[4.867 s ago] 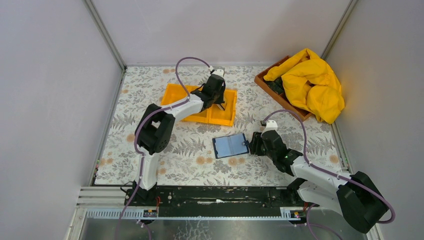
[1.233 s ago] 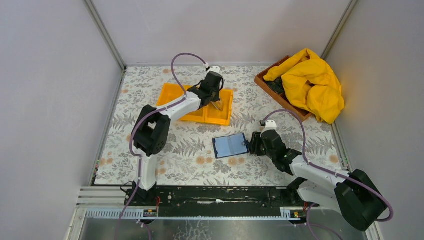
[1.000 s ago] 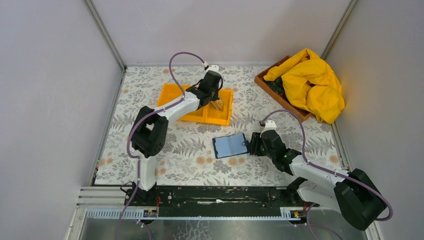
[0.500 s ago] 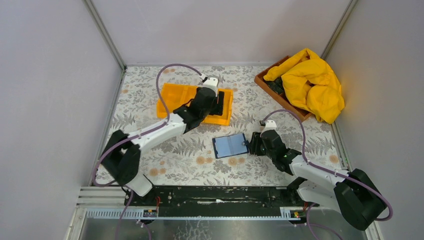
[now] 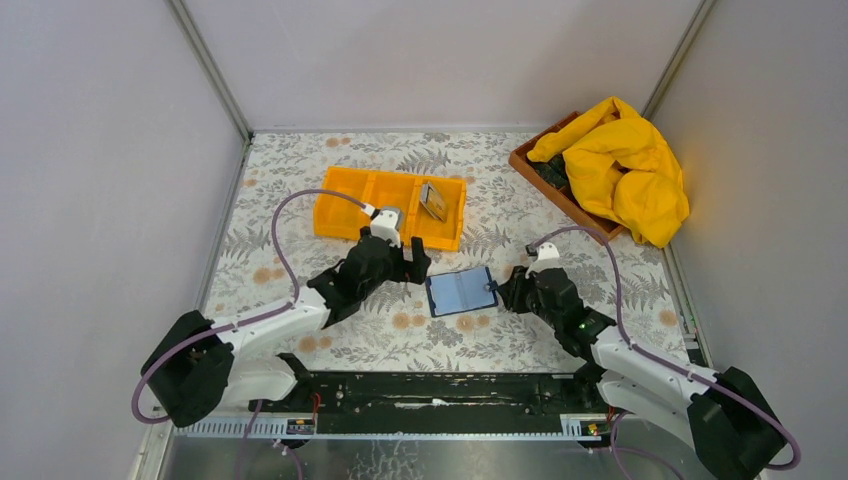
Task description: Take the credit cards out of the card holder
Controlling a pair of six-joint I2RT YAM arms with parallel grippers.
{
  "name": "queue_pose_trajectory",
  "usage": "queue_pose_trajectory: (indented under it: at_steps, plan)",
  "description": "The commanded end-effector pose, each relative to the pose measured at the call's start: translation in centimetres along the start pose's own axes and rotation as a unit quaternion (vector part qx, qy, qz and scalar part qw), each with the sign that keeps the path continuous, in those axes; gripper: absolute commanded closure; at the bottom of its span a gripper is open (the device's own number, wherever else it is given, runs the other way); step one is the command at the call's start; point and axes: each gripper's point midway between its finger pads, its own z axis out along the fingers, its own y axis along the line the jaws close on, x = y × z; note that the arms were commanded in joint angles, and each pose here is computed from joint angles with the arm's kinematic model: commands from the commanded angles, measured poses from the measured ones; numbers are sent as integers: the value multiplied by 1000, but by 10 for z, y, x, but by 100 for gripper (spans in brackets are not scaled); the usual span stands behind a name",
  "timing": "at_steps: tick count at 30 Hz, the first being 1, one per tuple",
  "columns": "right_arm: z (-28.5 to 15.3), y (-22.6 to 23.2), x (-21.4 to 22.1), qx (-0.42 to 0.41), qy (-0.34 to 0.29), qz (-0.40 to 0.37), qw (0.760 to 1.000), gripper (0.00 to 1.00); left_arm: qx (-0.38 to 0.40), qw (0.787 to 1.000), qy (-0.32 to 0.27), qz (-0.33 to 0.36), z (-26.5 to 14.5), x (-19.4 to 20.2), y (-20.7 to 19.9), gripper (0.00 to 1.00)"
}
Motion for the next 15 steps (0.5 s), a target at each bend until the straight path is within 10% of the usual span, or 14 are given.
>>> queue_pose_trajectory:
  at_steps: [1, 4, 15]
  plan:
    - [5, 18, -10, -47, -8, -20, 999, 75, 39, 996, -74, -26, -6, -27, -15, 0]
    - [7, 33, -1, -91, 11, -28, 995, 99, 67, 992, -100, -22, -15, -31, -21, 1]
    - [21, 61, 33, -144, 110, -53, 982, 99, 30, 996, -81, -27, -1, -16, -8, 0]
